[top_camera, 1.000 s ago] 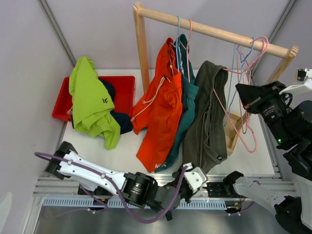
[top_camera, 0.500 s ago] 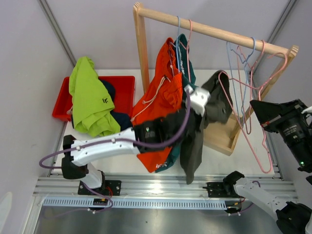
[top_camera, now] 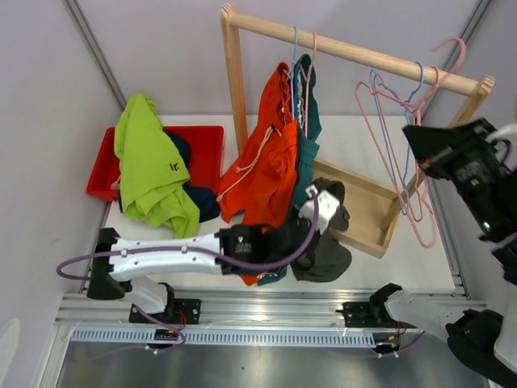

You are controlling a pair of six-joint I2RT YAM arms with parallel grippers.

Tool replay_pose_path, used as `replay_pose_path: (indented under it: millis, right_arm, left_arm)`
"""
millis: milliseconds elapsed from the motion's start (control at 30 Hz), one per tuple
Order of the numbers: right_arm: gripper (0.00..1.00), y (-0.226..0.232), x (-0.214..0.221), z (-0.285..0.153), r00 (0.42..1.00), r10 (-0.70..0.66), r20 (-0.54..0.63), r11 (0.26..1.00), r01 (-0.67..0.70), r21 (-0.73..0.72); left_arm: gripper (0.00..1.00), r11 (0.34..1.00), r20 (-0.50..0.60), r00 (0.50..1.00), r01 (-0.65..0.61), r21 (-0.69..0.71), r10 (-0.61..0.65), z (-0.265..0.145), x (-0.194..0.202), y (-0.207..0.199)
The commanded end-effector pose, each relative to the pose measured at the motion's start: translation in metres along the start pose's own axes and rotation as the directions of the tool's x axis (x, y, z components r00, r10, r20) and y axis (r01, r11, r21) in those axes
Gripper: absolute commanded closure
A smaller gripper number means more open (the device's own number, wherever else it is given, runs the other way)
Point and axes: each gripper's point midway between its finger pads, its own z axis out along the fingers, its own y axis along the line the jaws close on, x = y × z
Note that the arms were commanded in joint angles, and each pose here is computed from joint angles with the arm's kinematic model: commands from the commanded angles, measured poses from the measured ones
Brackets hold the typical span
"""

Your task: Remove the shorts from the hanger

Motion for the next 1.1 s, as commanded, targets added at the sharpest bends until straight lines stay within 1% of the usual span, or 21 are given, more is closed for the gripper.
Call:
replay_pose_path:
  millis: [0,33,100,133,167,233,300,367,400,467,600,667,700,733,800,867,900,967,1000,1033,1067]
  right_arm:
    - [1.0,0.012,0.004,0.043,0.998,-0.059,0.004,0.998,0.059,-0.011]
    - [1.0,0.015,0.003,0.05,0.998,-0.068,0.015,0.998,0.068,-0.014]
    - [1.0,0.015,0.01,0.067,0.996,-0.088,0.003,0.996,0.088,-0.003]
    - [1.0,0.016,0.009,0.072,0.996,-0.094,0.01,0.996,0.094,-0.002]
    - [1.0,0.015,0.01,0.077,0.994,-0.105,0.012,0.994,0.105,0.004]
    - [1.0,0.013,0.011,0.087,0.993,-0.117,0.02,0.993,0.117,0.023]
    - [1.0,0.007,0.015,0.094,0.992,-0.127,0.015,0.991,0.126,0.047]
    - [1.0,0.003,0.017,0.097,0.992,-0.126,0.019,0.99,0.125,0.061]
    - [1.0,-0.004,0.027,0.102,0.992,-0.13,-0.002,0.989,0.13,0.077]
    - [1.0,-0.008,0.027,0.1,0.992,-0.125,0.012,0.989,0.123,0.079]
    - [1.0,-0.024,0.035,0.103,0.992,-0.127,-0.004,0.985,0.127,0.114]
    - [1.0,-0.03,0.037,0.101,0.992,-0.124,-0.011,0.984,0.124,0.125]
    - [1.0,-0.033,0.039,0.101,0.992,-0.124,-0.015,0.984,0.125,0.13]
    - [1.0,-0.035,0.039,0.1,0.992,-0.122,-0.016,0.984,0.123,0.133]
    - [1.0,-0.04,0.043,0.098,0.992,-0.123,-0.023,0.982,0.125,0.142]
    - [1.0,-0.046,0.048,0.098,0.992,-0.124,-0.038,0.98,0.128,0.149]
    - [1.0,-0.047,0.047,0.096,0.992,-0.123,-0.036,0.98,0.127,0.152]
    - [1.0,-0.05,0.05,0.094,0.992,-0.118,-0.048,0.98,0.124,0.154]
    - [1.0,-0.051,0.052,0.093,0.992,-0.116,-0.051,0.98,0.123,0.155]
    - [1.0,-0.052,0.053,0.091,0.992,-0.113,-0.053,0.981,0.12,0.153]
    - [1.0,-0.052,0.055,0.09,0.993,-0.107,-0.057,0.982,0.114,0.149]
  left_arm:
    - [1.0,0.994,0.125,0.987,0.091,0.059,-0.098,-0.068,-0.036,-0.012]
    - [1.0,0.994,0.148,0.984,0.094,0.063,-0.103,-0.09,-0.04,-0.013]
    - [1.0,0.995,0.14,0.986,0.078,0.064,-0.086,-0.112,-0.037,-0.008]
    - [1.0,0.992,0.15,0.984,0.084,0.095,-0.098,-0.131,-0.04,-0.007]
    - [1.0,0.996,0.136,0.988,0.061,0.065,-0.07,-0.138,-0.034,0.005]
    - [1.0,0.993,0.14,0.984,0.102,0.052,-0.108,-0.155,-0.038,0.024]
    - [1.0,0.997,0.133,0.989,0.072,-0.016,-0.069,-0.159,-0.029,0.047]
    - [1.0,0.997,0.142,0.988,0.064,-0.052,-0.056,-0.167,-0.029,0.069]
    - [1.0,0.994,0.15,0.988,0.06,-0.088,-0.047,-0.169,-0.031,0.081]
    - [1.0,0.989,0.164,0.985,0.077,-0.125,-0.056,-0.178,-0.038,0.105]
    - [1.0,0.981,0.188,0.981,0.075,-0.179,-0.041,-0.177,-0.05,0.138]
    - [1.0,0.971,0.183,0.983,0.055,-0.232,-0.012,-0.172,-0.054,0.156]
    - [1.0,0.955,0.181,0.984,0.061,-0.289,-0.008,-0.169,-0.056,0.173]
    - [1.0,0.956,0.177,0.984,0.055,-0.288,-0.003,-0.167,-0.058,0.177]
    - [1.0,0.936,0.196,0.98,0.06,-0.347,0.01,-0.169,-0.071,0.201]
    - [1.0,0.935,0.216,0.976,0.055,-0.351,0.024,-0.172,-0.082,0.211]
    - [1.0,0.916,0.249,0.969,0.089,-0.39,0.012,-0.181,-0.095,0.229]
    - [1.0,0.903,0.266,0.963,0.086,-0.421,0.032,-0.188,-0.11,0.243]
    - [1.0,0.871,0.283,0.958,0.112,-0.478,0.033,-0.198,-0.119,0.263]
    - [1.0,0.859,0.261,0.964,0.099,-0.502,0.042,-0.192,-0.121,0.27]
    - [1.0,0.856,0.272,0.96,0.09,-0.509,0.061,-0.198,-0.134,0.277]
